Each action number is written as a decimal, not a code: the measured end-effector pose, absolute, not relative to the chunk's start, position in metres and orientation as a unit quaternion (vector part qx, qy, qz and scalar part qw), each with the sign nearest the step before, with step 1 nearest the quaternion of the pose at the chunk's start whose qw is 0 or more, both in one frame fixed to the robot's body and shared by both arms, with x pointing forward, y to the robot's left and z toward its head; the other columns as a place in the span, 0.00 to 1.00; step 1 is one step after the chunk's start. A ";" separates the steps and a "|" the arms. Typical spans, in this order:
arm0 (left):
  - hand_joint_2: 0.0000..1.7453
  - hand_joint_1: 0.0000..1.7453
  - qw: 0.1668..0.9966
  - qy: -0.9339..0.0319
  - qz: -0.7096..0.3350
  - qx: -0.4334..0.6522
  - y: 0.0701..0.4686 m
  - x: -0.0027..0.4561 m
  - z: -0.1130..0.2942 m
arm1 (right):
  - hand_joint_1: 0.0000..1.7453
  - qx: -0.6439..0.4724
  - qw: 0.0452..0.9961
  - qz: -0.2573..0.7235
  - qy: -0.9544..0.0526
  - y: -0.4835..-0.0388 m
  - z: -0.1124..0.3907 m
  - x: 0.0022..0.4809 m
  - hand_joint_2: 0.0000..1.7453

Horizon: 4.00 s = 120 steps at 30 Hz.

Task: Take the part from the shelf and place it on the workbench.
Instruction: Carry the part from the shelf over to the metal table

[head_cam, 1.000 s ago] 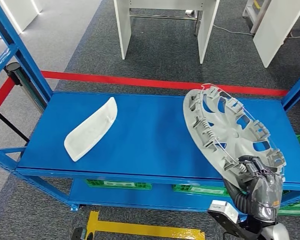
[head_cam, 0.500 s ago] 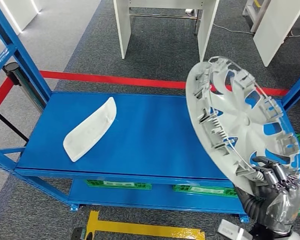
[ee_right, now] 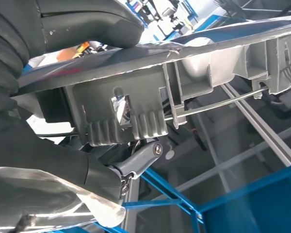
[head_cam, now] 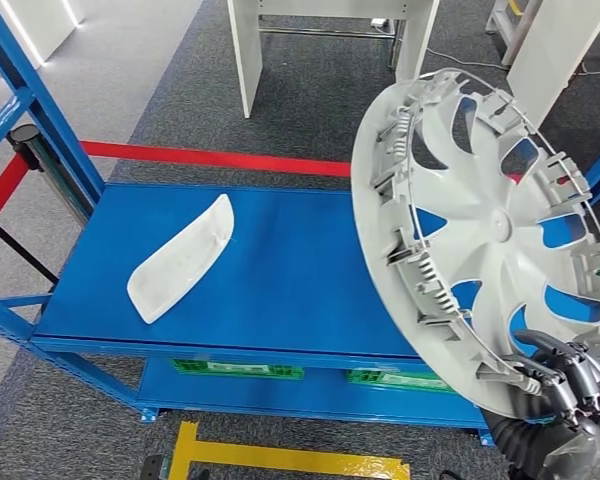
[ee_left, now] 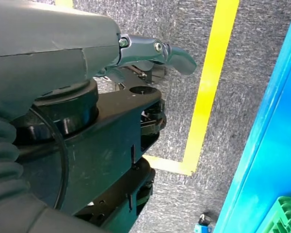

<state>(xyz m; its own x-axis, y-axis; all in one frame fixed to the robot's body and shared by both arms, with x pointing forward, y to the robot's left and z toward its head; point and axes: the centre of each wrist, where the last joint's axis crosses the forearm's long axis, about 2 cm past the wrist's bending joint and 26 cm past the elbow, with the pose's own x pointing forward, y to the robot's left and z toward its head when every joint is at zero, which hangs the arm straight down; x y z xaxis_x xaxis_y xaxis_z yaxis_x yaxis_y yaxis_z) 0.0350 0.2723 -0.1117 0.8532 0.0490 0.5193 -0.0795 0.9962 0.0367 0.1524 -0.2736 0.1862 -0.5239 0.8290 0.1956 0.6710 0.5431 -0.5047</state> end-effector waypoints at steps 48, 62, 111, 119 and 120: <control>1.00 0.00 0.965 -0.257 0.035 0.034 0.269 0.037 -0.111 | 1.00 -0.431 0.186 0.200 -0.860 -0.256 0.189 0.152 1.00; 1.00 0.00 0.965 -0.259 0.034 0.035 0.271 0.038 -0.111 | 1.00 -0.403 0.185 0.199 -0.874 -0.240 0.190 0.157 1.00; 1.00 0.00 0.958 -0.283 0.031 0.029 0.264 0.053 -0.109 | 1.00 -0.429 0.014 0.253 -0.867 -0.218 0.226 0.194 1.00; 1.00 0.00 0.958 -0.284 0.025 0.027 0.263 0.055 -0.109 | 1.00 -0.432 -0.005 0.259 -0.864 -0.215 0.231 0.197 1.00; 1.00 0.00 0.958 -0.283 0.024 0.026 0.262 0.055 -0.109 | 1.00 -0.433 -0.009 0.260 -0.863 -0.214 0.232 0.197 1.00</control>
